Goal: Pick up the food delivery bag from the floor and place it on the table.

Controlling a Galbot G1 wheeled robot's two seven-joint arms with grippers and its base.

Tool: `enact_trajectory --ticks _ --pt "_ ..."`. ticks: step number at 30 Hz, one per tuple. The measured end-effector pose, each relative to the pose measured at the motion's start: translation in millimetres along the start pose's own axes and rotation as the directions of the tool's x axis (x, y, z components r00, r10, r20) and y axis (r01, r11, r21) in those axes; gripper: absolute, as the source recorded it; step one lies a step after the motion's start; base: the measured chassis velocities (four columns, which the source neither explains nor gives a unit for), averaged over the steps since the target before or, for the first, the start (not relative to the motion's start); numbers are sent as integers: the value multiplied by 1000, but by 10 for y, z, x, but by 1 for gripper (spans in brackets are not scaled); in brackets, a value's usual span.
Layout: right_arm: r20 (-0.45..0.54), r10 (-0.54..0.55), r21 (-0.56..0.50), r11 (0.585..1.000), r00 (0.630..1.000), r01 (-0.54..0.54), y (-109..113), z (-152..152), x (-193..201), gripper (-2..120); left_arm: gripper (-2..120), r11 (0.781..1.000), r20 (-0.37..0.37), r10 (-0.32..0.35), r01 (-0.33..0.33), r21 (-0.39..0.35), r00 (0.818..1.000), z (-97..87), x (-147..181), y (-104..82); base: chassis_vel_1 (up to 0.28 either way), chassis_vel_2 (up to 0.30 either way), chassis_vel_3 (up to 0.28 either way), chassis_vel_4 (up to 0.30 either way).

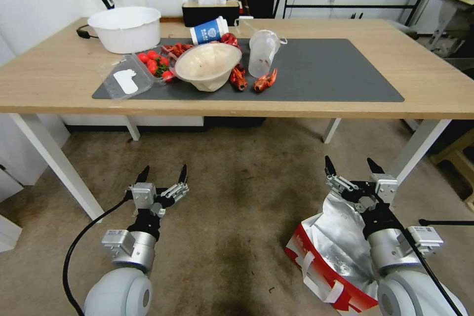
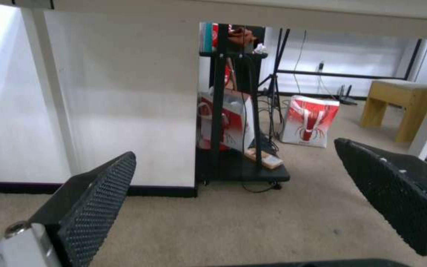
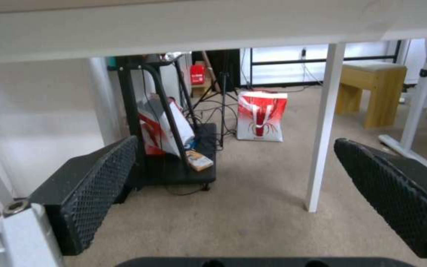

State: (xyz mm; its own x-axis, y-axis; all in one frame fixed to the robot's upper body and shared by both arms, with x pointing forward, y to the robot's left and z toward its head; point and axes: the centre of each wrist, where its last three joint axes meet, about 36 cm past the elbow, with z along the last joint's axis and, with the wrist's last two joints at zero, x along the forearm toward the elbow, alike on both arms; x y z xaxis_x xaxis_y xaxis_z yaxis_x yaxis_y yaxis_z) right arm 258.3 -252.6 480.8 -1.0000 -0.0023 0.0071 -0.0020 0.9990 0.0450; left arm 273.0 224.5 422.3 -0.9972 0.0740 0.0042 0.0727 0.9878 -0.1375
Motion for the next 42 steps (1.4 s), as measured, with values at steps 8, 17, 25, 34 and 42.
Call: enact_trajectory --ticks 8,17,25,34,42 --pt "8 -5 -7 1000 1000 6 -2 30 -7 100 100 1000 -1 -1 1 0 1000 4 -1 3 0 0 0 0" --pt "6 -6 -5 1000 1000 6 -3 36 -3 100 100 1000 0 -2 2 -1 1000 6 2 5 0 0 0 0" --pt "10 -8 -1 1000 1000 8 -7 34 -4 100 100 1000 0 -2 2 -1 1000 6 4 5 0 0 0 0" --pt "10 -10 1 1000 1000 10 -10 40 -4 100 100 1000 0 -3 3 -1 1000 10 9 4 0 0 0 0" --pt "10 -11 1 1000 1000 11 -11 45 -3 100 100 1000 1 -4 4 1 1000 10 9 1 0 0 0 0"
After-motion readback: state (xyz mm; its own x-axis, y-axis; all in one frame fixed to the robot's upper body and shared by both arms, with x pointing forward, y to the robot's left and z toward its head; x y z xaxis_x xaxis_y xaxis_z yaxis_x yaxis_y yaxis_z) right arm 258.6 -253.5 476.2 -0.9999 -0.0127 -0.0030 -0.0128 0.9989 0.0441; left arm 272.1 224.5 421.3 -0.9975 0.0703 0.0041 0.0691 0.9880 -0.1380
